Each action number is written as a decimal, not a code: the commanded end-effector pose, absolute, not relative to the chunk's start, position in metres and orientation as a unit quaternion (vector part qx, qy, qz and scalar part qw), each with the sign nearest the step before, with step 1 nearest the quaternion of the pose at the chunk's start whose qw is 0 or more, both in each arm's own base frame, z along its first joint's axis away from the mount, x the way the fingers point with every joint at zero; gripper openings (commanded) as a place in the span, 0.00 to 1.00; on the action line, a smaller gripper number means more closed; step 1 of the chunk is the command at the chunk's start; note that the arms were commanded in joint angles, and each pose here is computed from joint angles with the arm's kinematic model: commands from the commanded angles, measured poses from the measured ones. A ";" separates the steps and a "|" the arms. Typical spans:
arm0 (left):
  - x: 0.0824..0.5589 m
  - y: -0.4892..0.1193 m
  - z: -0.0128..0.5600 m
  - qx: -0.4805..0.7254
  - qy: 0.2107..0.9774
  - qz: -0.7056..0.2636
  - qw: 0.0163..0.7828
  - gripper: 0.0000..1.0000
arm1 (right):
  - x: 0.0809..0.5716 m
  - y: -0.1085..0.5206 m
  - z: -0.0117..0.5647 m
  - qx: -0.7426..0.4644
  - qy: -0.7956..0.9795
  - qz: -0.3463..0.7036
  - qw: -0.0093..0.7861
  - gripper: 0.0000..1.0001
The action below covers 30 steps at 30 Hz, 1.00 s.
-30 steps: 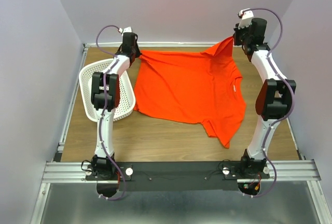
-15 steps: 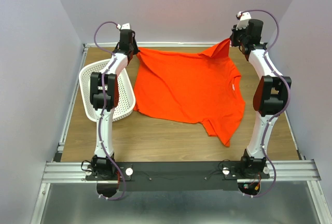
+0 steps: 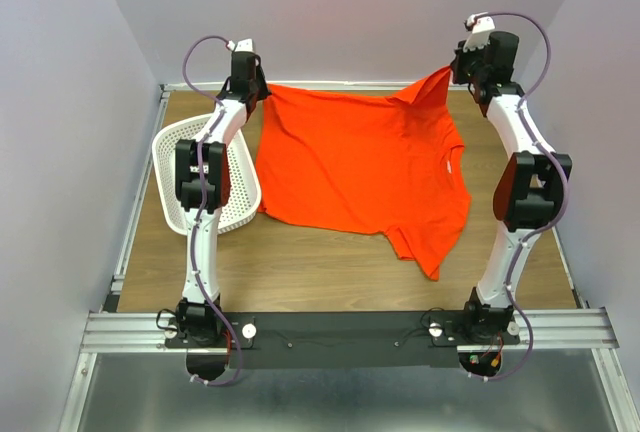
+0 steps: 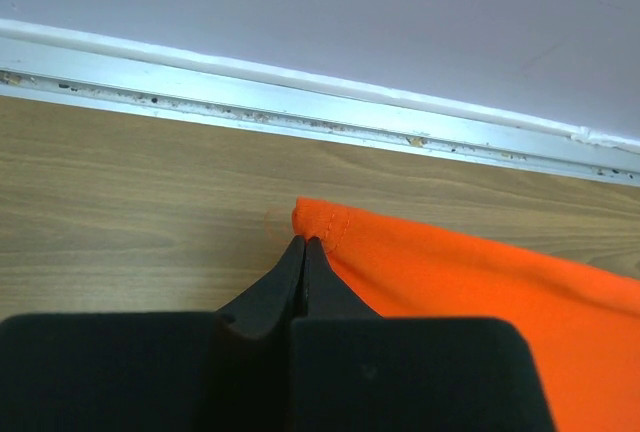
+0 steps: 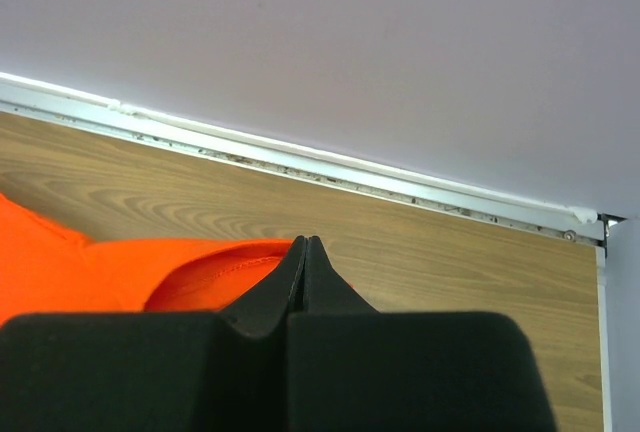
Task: Fold and stack the t-shirts
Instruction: Flatten the tshirt out
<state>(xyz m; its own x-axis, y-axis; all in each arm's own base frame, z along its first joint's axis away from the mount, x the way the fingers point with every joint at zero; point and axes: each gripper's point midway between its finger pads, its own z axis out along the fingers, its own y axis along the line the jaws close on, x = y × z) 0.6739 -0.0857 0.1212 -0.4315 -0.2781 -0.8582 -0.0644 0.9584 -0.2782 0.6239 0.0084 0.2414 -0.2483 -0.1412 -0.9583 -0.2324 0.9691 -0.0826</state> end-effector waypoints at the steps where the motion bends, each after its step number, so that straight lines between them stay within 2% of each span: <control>1: 0.674 -0.074 0.110 -0.101 0.847 -0.084 0.516 0.00 | 0.617 0.002 0.255 -0.114 0.782 0.031 0.612 0.01; 30: 0.647 -0.078 0.112 -0.070 0.844 -0.096 0.522 0.00 | 0.564 0.009 0.241 -0.136 0.791 0.043 0.595 0.01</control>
